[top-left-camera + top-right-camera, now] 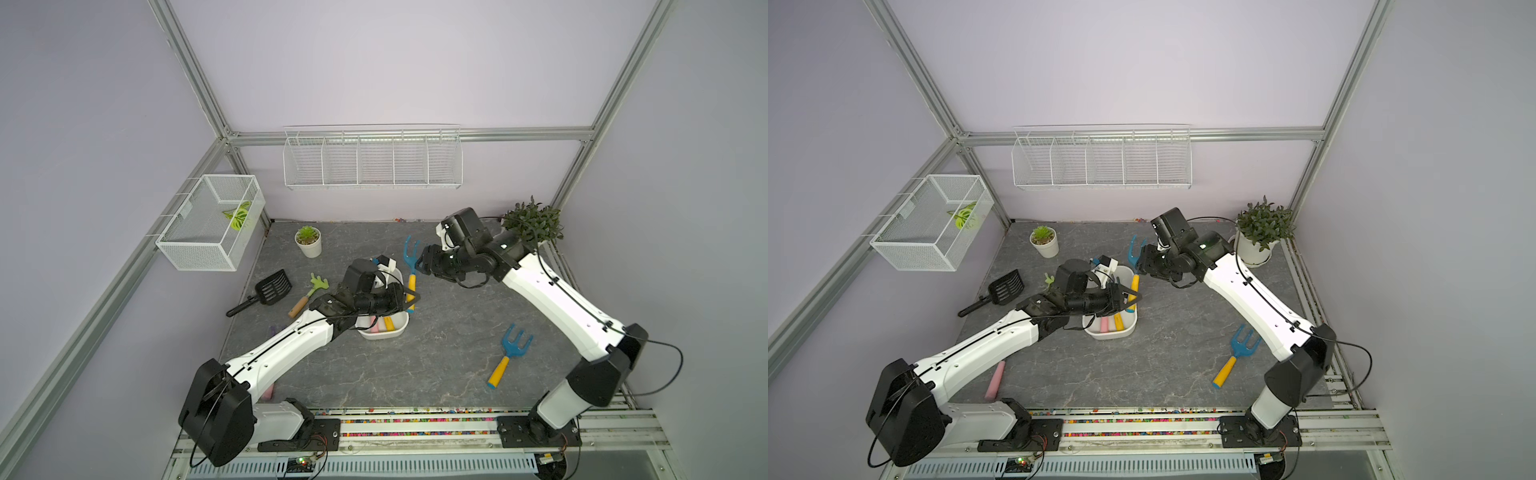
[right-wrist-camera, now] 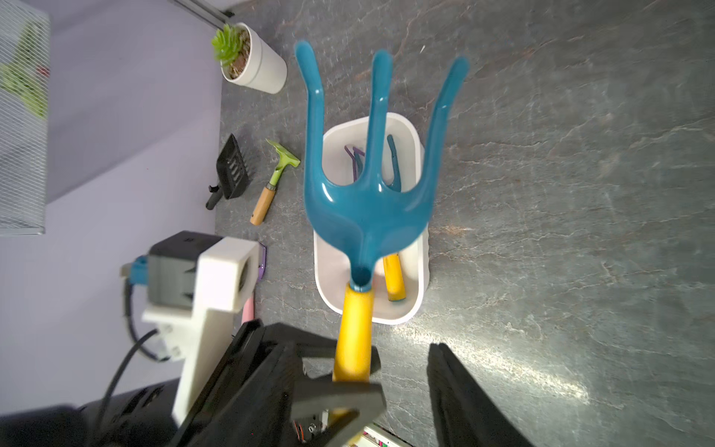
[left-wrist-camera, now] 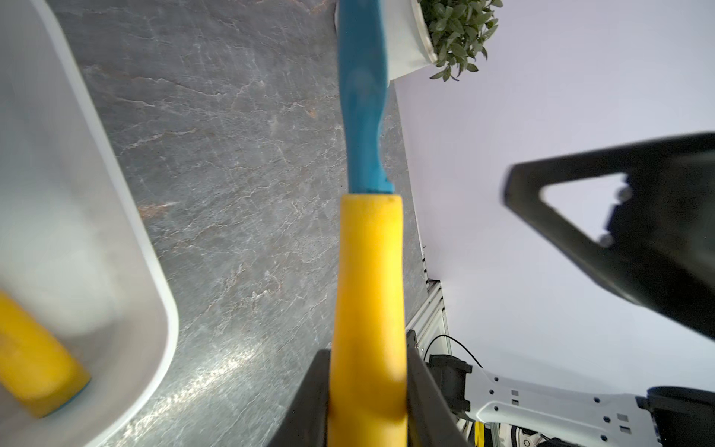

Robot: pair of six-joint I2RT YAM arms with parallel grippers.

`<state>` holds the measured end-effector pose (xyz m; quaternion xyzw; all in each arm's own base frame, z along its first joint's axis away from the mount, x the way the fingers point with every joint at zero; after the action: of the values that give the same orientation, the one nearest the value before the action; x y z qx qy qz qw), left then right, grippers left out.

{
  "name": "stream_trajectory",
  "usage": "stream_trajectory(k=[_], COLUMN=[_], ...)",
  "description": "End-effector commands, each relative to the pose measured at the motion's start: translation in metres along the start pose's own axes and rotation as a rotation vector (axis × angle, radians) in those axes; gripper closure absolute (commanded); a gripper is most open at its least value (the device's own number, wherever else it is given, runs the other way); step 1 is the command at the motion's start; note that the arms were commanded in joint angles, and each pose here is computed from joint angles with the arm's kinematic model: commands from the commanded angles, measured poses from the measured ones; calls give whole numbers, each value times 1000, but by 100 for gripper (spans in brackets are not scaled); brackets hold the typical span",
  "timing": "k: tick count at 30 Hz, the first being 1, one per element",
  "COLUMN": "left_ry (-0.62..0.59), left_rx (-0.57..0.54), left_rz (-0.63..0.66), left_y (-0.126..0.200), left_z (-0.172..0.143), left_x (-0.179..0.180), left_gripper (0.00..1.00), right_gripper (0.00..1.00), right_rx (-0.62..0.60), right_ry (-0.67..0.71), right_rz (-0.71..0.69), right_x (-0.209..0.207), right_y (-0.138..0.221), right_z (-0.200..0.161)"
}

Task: Put the rake into the storage box
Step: Pick up the rake at the center of the board, then place the rake in the storage box.

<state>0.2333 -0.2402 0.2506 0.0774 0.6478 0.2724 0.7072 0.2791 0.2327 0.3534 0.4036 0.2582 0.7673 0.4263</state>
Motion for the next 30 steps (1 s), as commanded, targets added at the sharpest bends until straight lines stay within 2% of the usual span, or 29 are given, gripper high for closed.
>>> stream_trajectory(k=[1, 4, 11, 30], left_ry=[-2, 18, 57, 189], left_rx=[-36, -60, -93, -34], left_rz=[18, 37, 115, 265], left_y=[11, 18, 25, -13], left_z=[4, 8, 10, 16], left_x=[7, 16, 37, 82], left_gripper=[100, 100, 100, 100], right_gripper=[41, 41, 41, 41], right_rx=[-97, -135, -156, -110], right_ry=[7, -14, 38, -59], right_rz=[-48, -86, -161, -160], right_x=[-16, -31, -51, -85], right_y=[24, 37, 56, 66], right_z=[-1, -5, -15, -51])
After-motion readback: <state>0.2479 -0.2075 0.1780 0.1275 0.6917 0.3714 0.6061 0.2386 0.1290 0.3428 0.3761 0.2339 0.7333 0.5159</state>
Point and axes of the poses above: each gripper's point midway between its finger pads, its own y axis back along the fingers, its own x axis along the line the jaws close on, z = x × y, the point moved 8 cm from there along y, back along the fingers, and after that the axes turned 14 degrees about y, right-handed, at the moved point
